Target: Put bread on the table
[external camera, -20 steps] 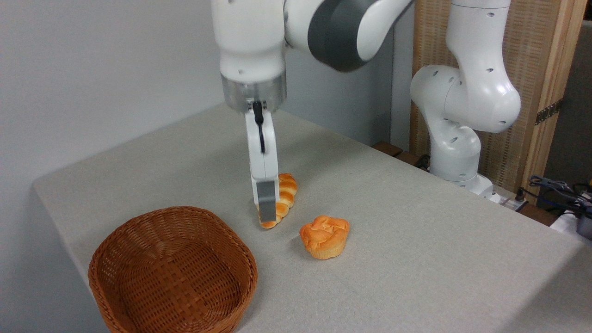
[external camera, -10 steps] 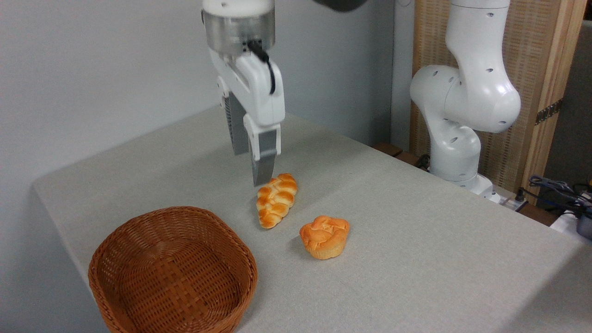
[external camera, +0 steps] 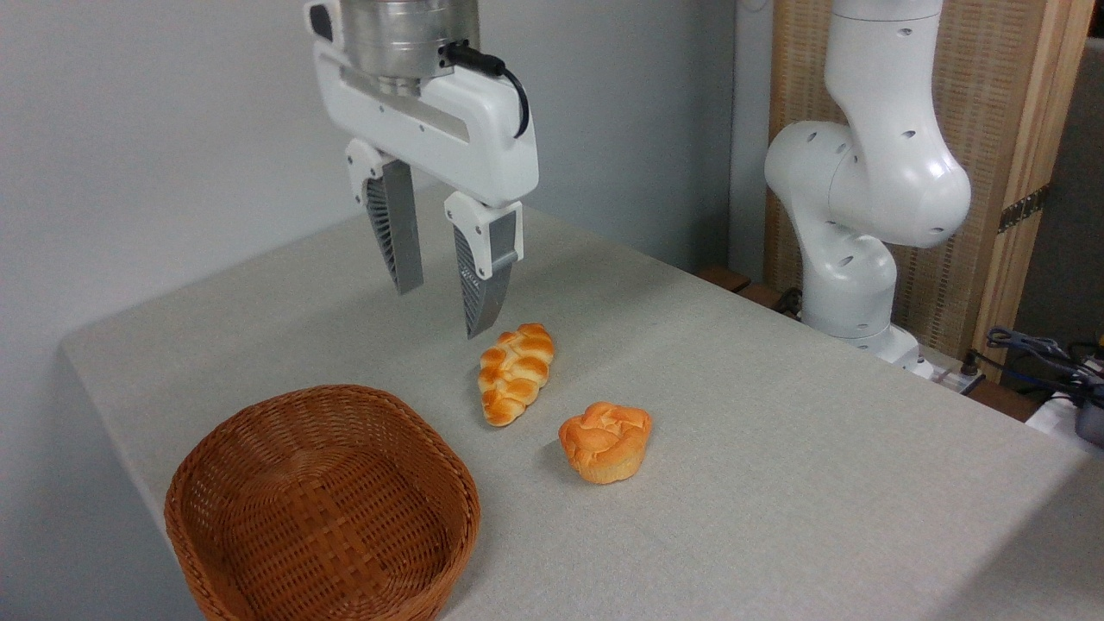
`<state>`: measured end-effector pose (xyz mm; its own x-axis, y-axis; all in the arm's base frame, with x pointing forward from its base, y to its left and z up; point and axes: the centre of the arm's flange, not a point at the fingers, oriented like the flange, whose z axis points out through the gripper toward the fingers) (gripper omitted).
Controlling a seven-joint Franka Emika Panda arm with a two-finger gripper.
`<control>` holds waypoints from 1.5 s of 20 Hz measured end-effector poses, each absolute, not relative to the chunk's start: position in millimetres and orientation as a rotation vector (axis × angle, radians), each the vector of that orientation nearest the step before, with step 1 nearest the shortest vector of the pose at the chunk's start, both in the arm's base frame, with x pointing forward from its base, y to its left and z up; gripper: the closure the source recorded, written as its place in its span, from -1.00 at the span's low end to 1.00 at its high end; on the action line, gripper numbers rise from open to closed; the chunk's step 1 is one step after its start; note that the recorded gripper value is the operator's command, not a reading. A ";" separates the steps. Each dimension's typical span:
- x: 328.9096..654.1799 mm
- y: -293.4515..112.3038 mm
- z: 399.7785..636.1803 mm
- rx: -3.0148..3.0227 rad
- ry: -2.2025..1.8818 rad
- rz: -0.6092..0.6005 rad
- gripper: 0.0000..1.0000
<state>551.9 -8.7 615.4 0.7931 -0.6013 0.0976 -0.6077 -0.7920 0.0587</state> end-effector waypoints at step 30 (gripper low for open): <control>561.5 -35.5 607.1 2.955 -0.995 0.043 -1.00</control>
